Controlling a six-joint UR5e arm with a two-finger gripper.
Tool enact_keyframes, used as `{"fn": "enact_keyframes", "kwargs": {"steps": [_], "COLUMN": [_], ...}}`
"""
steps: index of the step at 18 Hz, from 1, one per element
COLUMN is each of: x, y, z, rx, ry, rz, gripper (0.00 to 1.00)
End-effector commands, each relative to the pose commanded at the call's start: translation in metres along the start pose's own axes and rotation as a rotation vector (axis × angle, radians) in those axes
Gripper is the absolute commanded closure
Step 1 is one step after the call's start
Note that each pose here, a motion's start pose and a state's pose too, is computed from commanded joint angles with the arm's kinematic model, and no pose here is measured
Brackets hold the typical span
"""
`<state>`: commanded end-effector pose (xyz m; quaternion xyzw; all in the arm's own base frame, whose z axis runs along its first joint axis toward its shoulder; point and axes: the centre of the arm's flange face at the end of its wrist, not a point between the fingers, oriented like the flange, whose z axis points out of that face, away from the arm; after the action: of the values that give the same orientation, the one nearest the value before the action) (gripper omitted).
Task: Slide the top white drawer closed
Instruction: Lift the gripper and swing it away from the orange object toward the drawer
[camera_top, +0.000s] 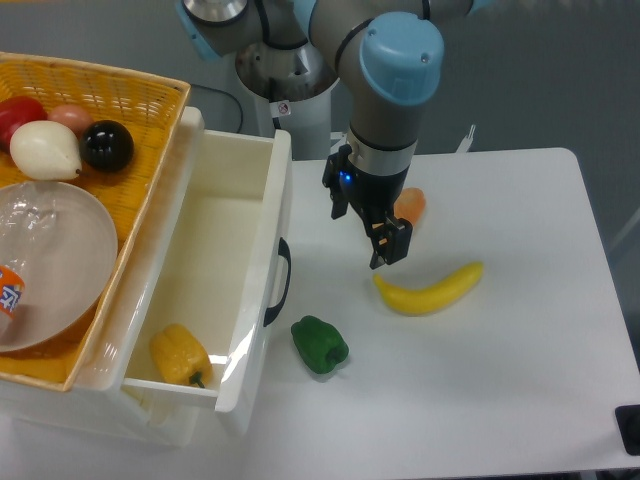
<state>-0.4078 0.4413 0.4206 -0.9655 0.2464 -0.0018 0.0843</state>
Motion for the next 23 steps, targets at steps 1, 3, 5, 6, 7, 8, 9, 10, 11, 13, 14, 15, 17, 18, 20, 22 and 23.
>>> {"fn": "enact_keyframes", "kwargs": {"steps": [1, 3, 5, 6, 7, 8, 9, 10, 11, 13, 14, 15, 17, 18, 20, 22, 23], "x": [-0.002, -0.002, -0.004, -0.005, -0.006, -0.007, -0.008, -0.011, -0.012, -0.012, -0.015, -0.016, -0.018, -0.021, -0.022, -0.023, -0.022], "y": [0.003, 0.004, 0.008, 0.016, 0.022, 0.027, 0.036, 0.044, 0.053, 0.066, 0.072, 0.073, 0.071, 0.065, 0.052, 0.048, 0.046], "z": [0.001, 0.002, 0.001, 0.002, 0.003, 0.006, 0.011, 0.020, 0.021, 0.027, 0.028, 0.029, 0.045, 0.054, 0.066, 0.071, 0.076], "rx": [0.000, 0.001, 0.005, 0.005, 0.009, 0.007, 0.005, 0.004, 0.002, 0.003, 0.003, 0.003, 0.017, 0.036, 0.061, 0.104, 0.141], "ry": [-0.002, 0.001, 0.000, 0.002, 0.003, 0.008, 0.019, 0.035, 0.039, 0.052, 0.052, 0.055, 0.092, 0.109, 0.138, 0.171, 0.198], "rz": [0.000, -0.009, -0.022, -0.033, -0.044, -0.049, -0.070, -0.085, -0.098, -0.127, -0.142, -0.179, -0.362, -0.439, -0.528, -0.603, -0.665], "gripper": [0.00, 0.00, 0.00, 0.00, 0.00, 0.00, 0.00, 0.00, 0.00, 0.00, 0.00, 0.00, 0.00, 0.00, 0.00, 0.00, 0.00]}}
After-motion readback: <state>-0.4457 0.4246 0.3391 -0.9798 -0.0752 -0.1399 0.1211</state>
